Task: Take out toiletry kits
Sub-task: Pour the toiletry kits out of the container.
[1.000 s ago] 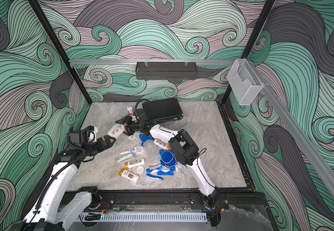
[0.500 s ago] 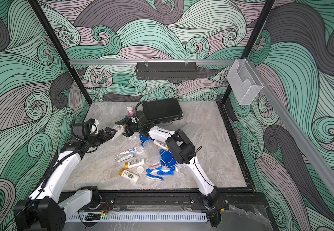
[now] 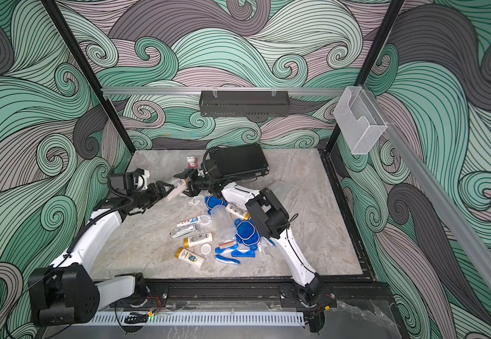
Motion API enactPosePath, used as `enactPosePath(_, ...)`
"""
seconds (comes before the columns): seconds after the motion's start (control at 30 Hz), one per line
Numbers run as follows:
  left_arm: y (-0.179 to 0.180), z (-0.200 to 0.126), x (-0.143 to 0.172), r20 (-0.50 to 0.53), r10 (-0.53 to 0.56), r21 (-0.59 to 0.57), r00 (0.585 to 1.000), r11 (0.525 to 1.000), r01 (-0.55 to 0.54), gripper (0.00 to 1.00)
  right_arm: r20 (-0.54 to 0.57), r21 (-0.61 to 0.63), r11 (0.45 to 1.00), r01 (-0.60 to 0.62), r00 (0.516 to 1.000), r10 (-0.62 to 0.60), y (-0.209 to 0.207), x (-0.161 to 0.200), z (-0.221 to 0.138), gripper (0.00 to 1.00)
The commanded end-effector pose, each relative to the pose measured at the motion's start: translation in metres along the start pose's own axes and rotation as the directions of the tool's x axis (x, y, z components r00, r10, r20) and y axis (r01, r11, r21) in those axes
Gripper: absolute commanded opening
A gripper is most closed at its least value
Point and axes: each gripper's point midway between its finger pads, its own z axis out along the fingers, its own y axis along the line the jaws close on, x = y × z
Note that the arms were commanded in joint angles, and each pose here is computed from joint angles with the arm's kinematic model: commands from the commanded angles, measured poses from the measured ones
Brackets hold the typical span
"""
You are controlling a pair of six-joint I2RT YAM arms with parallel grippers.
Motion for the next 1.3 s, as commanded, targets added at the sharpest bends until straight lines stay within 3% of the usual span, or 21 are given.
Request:
enactPosePath(0.0,-0.008,-0.001,0.003,-0.055,-0.071,0.026,0.996,0.997,0.072,0.62,-0.083,-0.121,0.988,0.1,0.99,-0.111,0.047,0.036,0.005,0.44)
enactPosePath(0.13,-0.009,-0.007,0.001,-0.05,-0.063,0.011,0.997,0.998,0.063,0.38,-0.079,-0.114,0.989,0.096,0.991,-0.105,0.044,0.033,0.004,0.54)
enactPosePath(0.27,-0.01,-0.014,0.002,-0.06,-0.049,-0.008,0.997,0.999,0.048,0.24,-0.063,-0.104,0.991,0.087,0.994,-0.094,0.038,0.023,0.002,0.66)
enactPosePath(0.37,-0.01,-0.019,0.002,-0.07,-0.04,-0.028,0.997,0.999,0.038,0.09,-0.05,-0.102,0.991,0.082,0.995,-0.088,0.034,0.016,0.0,0.68)
enactPosePath(0.47,-0.011,-0.021,0.002,-0.069,-0.04,-0.028,0.997,0.999,0.038,0.01,-0.052,-0.109,0.991,0.073,0.995,-0.079,0.032,0.013,0.0,0.69)
enactPosePath(1.27,-0.016,-0.024,0.002,-0.112,-0.017,-0.033,0.994,0.999,0.013,0.0,-0.024,-0.165,0.986,-0.016,1.0,0.012,0.017,-0.008,-0.008,0.82)
